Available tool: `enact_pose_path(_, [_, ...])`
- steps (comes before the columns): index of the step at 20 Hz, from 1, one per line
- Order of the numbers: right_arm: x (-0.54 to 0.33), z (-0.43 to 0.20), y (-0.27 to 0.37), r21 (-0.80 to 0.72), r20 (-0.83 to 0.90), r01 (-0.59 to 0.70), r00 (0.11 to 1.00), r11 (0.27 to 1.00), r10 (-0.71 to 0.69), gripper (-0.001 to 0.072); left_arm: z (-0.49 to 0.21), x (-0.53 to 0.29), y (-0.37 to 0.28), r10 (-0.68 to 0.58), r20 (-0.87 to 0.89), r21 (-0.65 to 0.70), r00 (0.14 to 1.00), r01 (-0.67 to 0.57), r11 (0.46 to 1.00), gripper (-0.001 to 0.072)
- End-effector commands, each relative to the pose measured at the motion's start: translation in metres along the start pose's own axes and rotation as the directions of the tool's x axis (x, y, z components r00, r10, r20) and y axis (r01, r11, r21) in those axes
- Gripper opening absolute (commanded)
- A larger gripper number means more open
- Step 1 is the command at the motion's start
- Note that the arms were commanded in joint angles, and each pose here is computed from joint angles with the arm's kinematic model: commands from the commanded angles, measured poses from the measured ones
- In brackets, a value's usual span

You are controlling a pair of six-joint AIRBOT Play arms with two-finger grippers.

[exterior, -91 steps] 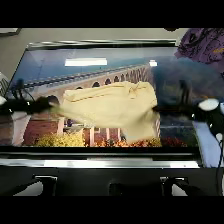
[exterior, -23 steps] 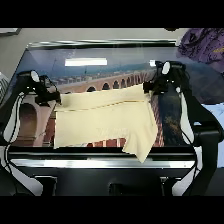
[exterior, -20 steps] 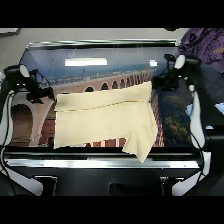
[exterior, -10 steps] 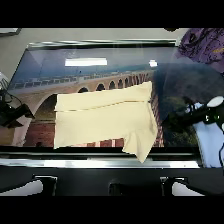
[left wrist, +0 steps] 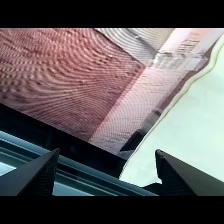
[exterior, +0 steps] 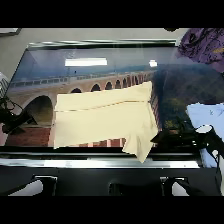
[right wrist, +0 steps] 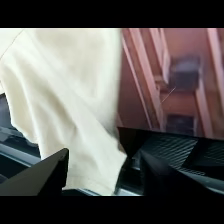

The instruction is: Fold the clothes and pants, and hang the long-sleeved shirts on hangers.

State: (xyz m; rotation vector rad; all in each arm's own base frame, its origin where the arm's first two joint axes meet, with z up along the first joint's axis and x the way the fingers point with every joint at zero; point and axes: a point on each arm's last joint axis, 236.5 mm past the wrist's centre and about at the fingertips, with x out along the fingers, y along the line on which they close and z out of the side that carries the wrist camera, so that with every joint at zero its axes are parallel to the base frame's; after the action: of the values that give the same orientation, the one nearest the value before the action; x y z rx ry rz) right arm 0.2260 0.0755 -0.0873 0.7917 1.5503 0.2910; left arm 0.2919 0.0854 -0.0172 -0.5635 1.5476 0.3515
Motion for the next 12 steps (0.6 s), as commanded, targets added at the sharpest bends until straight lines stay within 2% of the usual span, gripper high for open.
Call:
enact_pose_path(1, [0.019, 0.006, 0.005, -0.034, 0.044, 0.044, 0.998, 0.998, -0.043, 0.0482, 0.0, 0.001, 0.0, 0.0, 0.003, 0.0, 1.0, 0.0, 1.0, 0.0707])
enact_pose_path(2, [0.023, 0.004, 0.008, -0.043, 0.041, 0.054, 0.998, 0.998, -0.053, 0.0464, 0.0, 0.001, 0.0, 0.0, 0.003, 0.0, 1.0, 0.0, 1.0, 0.0707])
enact_pose_path(3, [0.027, 0.0, 0.006, -0.057, 0.023, 0.079, 0.997, 0.995, -0.077, 0.0373, 0.0, 0.001, 0.0, 0.0, 0.003, 0.0, 1.0, 0.0, 1.0, 0.0707])
enact_pose_path(6, [0.036, -0.015, -0.009, -0.067, -0.017, 0.151, 0.988, 0.986, -0.153, 0.0344, 0.0, 0.001, 0.0, 0.0, 0.003, 0.0, 1.0, 0.0, 1.0, 0.0707])
enact_pose_path(8, [0.036, -0.01, -0.012, -0.065, 0.006, 0.16, 0.987, 0.985, -0.16, 0.0214, 0.0, 0.001, 0.0, -0.001, 0.002, -0.002, 1.0, 0.001, 1.0, 0.0707])
enact_pose_path(10, [0.037, -0.008, -0.01, -0.059, 0.014, 0.151, 0.988, 0.987, -0.151, 0.004, -0.009, 0.005, 0.002, 0.002, -0.031, -0.007, 1.0, -0.002, 1.0, 0.0707])
enact_pose_path(12, [0.037, -0.009, -0.008, -0.055, 0.014, 0.143, 0.99, 0.988, -0.143, 0.0038, -0.024, 0.019, 0.015, -0.002, -0.076, -0.019, 0.997, 0.0, 1.0, 0.0707])
